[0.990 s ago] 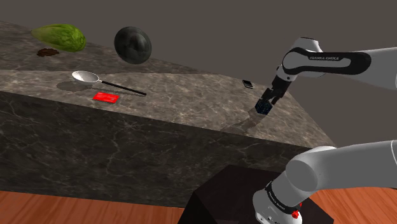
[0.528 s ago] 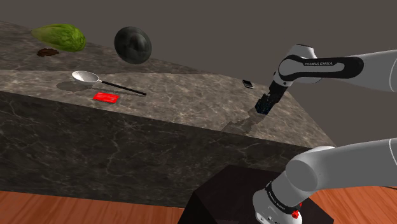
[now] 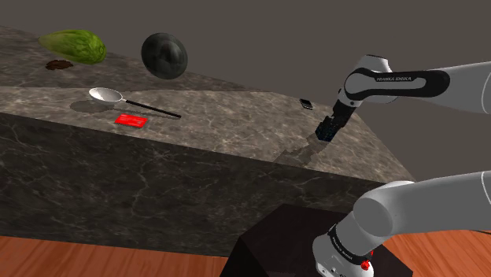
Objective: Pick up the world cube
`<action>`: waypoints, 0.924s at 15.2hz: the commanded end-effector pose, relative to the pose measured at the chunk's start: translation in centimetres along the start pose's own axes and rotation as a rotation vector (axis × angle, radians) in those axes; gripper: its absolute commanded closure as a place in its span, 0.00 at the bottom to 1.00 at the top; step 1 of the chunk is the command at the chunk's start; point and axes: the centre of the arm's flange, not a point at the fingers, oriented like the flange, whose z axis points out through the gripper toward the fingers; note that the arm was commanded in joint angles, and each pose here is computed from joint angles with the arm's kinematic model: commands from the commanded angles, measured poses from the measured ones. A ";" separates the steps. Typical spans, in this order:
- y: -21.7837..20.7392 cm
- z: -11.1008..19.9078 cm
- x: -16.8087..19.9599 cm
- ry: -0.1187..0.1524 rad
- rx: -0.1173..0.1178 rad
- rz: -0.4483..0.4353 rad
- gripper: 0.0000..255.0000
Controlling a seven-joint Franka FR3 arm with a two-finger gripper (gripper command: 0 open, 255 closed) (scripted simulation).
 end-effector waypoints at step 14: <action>0.1 -6.8 -0.1 -0.001 0.000 0.000 1.00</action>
